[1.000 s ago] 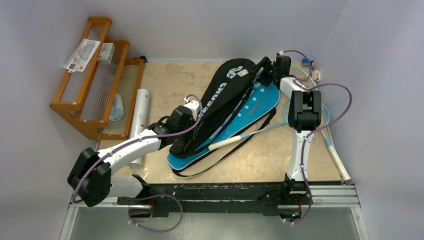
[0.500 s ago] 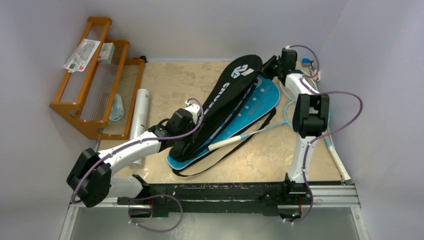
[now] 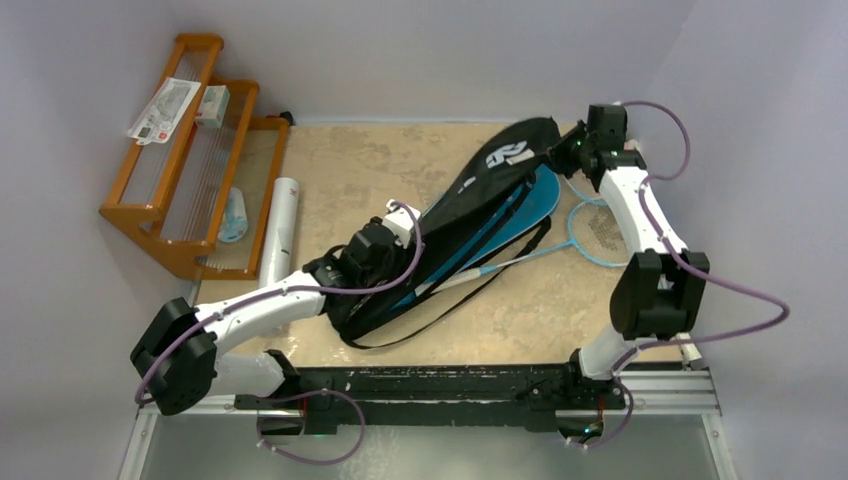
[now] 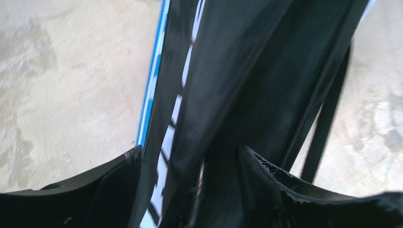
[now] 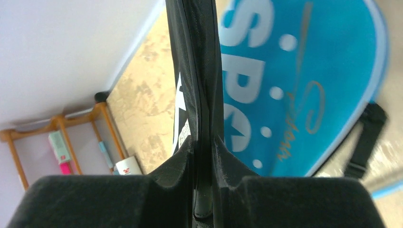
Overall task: Pack up the badminton gear
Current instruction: Zip the racket bag at the center of the board.
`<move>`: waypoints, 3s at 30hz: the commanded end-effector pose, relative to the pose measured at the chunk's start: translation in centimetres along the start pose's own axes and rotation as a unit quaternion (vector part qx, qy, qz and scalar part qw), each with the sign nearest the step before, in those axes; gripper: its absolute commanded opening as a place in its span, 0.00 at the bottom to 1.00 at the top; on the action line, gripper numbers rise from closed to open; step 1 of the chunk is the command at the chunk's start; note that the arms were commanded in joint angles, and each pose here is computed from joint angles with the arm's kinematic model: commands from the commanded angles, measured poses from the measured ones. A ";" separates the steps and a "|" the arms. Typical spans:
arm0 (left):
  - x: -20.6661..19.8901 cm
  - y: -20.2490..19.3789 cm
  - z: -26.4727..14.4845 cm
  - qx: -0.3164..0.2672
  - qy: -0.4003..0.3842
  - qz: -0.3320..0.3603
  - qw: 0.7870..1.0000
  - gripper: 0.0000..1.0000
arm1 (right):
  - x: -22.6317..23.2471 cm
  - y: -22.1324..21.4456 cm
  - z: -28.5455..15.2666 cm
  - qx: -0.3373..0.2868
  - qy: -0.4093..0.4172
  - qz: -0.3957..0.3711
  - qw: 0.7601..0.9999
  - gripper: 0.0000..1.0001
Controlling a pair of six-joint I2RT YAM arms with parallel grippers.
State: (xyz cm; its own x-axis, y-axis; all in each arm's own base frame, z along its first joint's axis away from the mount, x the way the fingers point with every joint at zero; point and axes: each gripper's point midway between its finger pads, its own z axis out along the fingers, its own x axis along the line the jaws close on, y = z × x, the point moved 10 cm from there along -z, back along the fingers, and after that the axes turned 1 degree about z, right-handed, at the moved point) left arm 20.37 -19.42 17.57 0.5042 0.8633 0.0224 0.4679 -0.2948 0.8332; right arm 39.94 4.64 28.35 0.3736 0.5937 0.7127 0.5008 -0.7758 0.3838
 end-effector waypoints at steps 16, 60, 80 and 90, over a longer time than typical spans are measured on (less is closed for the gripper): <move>-6.1 10.5 0.7 -0.148 -0.239 0.083 0.956 0.81 | -3.7 -4.9 -6.9 -0.021 -0.051 0.090 0.994 0.09; -14.8 14.8 8.1 -0.044 -0.387 -0.237 0.890 0.22 | -5.3 -7.5 -12.1 -0.026 -0.019 0.057 0.998 0.08; -15.3 14.2 9.8 -0.030 -0.387 -0.252 0.886 0.26 | -5.6 -8.6 -12.6 0.010 0.008 0.044 0.999 0.07; -14.8 14.2 10.4 -0.062 -0.365 -0.270 0.889 0.00 | -6.4 -9.1 -12.5 0.007 -0.003 0.046 0.999 0.05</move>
State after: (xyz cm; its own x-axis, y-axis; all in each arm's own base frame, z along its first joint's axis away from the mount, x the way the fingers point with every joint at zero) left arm 25.17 -40.76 22.81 0.5768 0.3197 -0.7517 0.7802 0.0570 0.6229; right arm 24.23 4.43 26.71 0.4891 0.5167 0.7027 0.4205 -0.8455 0.3291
